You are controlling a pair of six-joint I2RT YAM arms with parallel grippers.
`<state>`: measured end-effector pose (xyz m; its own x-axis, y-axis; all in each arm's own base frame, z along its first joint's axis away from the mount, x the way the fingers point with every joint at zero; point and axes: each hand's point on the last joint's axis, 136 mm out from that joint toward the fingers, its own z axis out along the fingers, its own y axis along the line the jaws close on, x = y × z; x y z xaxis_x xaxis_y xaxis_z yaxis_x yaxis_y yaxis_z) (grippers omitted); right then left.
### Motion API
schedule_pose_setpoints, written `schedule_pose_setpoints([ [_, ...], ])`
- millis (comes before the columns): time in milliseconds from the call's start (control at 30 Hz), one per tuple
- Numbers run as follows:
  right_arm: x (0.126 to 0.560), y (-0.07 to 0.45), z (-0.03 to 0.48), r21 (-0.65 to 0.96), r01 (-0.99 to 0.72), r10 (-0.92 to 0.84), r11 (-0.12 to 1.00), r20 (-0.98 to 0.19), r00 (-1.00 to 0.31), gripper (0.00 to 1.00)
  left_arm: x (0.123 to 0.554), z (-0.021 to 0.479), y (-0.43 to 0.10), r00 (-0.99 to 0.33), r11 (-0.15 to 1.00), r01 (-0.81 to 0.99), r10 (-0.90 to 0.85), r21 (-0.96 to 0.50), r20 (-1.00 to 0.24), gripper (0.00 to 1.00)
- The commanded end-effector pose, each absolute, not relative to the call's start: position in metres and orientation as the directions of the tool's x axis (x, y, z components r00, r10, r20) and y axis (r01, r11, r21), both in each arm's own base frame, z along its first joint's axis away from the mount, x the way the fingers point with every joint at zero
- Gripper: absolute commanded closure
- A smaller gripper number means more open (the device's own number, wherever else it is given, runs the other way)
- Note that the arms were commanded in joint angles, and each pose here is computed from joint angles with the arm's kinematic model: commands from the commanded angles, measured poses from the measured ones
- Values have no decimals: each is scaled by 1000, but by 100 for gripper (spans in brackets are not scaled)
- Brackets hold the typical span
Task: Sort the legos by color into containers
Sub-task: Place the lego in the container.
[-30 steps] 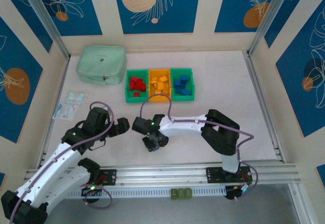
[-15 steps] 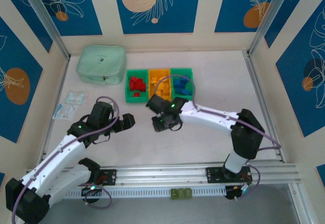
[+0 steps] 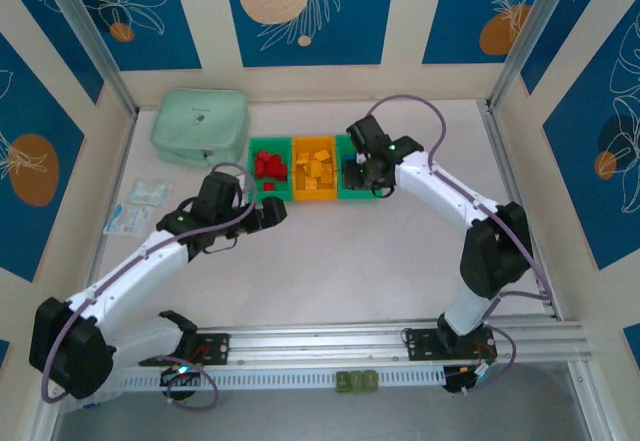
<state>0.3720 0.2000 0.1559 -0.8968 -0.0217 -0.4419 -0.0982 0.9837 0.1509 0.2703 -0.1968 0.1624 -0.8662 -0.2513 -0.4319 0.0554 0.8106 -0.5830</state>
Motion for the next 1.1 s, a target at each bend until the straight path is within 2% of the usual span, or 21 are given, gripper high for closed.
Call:
schedule_pose_setpoints([
  [0,401,202,152,157,-118,-35,981,-454,-890,69,282,183,-216,-849,783,144,-217,-606,-482,1],
  [333,465,198,119,152,-80,-12,985,-404,-915,68,302,174,-230,-855,792,147,-199,-592,-479,1],
  [467,481,197,104,134,-71,-14,988,-384,-923,64,307,172,-233,-858,796,146,-194,-588,-476,1],
  [567,486,197,101,129,-71,-17,989,-381,-924,58,308,171,-234,-861,801,149,-183,-580,-474,1],
  [733,488,198,117,147,-81,-13,986,-415,-910,49,309,172,-231,-857,811,149,-179,-566,-484,1],
  [1067,454,187,187,206,-122,13,971,-554,-832,40,311,180,-204,-823,864,134,-176,-486,-540,1],
])
